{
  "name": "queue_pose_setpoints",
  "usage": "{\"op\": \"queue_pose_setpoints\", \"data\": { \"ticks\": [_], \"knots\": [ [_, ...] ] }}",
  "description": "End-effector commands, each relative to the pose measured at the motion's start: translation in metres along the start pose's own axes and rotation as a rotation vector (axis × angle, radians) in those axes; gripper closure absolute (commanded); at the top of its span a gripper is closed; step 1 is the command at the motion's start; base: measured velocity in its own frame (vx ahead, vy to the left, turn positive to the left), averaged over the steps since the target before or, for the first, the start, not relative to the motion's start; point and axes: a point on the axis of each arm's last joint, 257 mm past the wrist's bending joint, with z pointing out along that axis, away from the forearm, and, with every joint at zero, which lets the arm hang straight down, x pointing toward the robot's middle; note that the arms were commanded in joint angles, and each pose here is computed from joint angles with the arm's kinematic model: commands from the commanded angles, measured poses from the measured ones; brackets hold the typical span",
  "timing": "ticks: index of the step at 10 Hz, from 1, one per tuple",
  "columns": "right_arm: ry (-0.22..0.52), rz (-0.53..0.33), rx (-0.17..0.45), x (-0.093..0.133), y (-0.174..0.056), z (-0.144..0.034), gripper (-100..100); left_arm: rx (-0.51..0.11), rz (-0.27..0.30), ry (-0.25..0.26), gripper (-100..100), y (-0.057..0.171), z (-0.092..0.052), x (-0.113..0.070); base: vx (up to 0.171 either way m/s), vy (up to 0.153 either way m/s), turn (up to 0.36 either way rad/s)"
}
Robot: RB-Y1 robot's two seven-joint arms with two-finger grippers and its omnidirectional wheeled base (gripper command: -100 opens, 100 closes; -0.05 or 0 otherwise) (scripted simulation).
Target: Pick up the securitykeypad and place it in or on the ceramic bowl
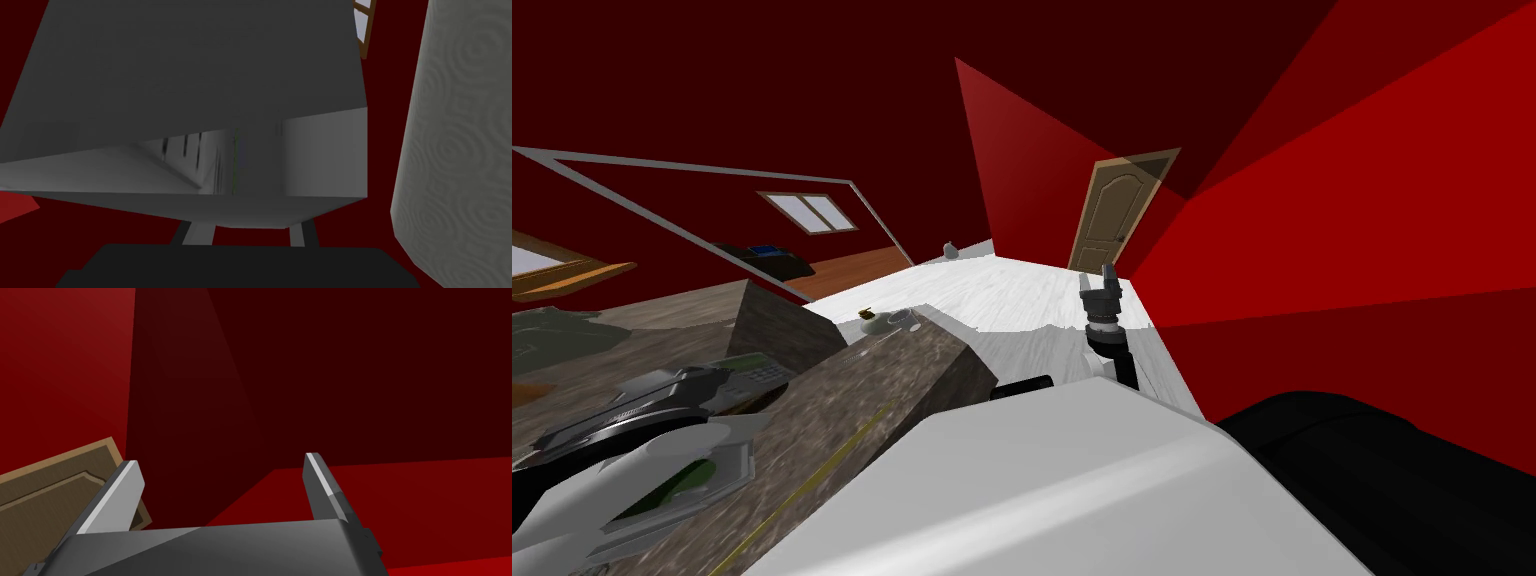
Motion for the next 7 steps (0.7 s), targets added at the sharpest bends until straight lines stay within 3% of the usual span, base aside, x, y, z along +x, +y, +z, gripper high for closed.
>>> {"op": "queue_pose_setpoints", "data": {
  "ticks": [1, 4, 5, 7],
  "knots": [
    [0.000, 0.000, 0.000, 0.0000, 0.0000, 0.0000, 0, -0.016, -0.017, 0.003, 100, 0.0046, 0.0040, -0.0050, -0.062, 0.067, -0.107],
    [0.000, 0.000, 0.000, 0.0000, 0.0000, 0.0000, 0, -0.023, -0.028, 0.005, 100, 0.0064, 0.0056, -0.0059, -0.031, 0.044, -0.047],
    [0.000, 0.000, 0.000, 0.0000, 0.0000, 0.0000, 0, -0.023, -0.028, 0.005, -100, 0.0060, 0.0058, -0.0062, 0.000, 0.000, 0.000],
    [0.000, 0.000, 0.000, 0.0000, 0.0000, 0.0000, 0, -0.023, -0.029, 0.005, -100, 0.0060, 0.0058, -0.0062, 0.000, 0.000, 0.000]
  ]
}}
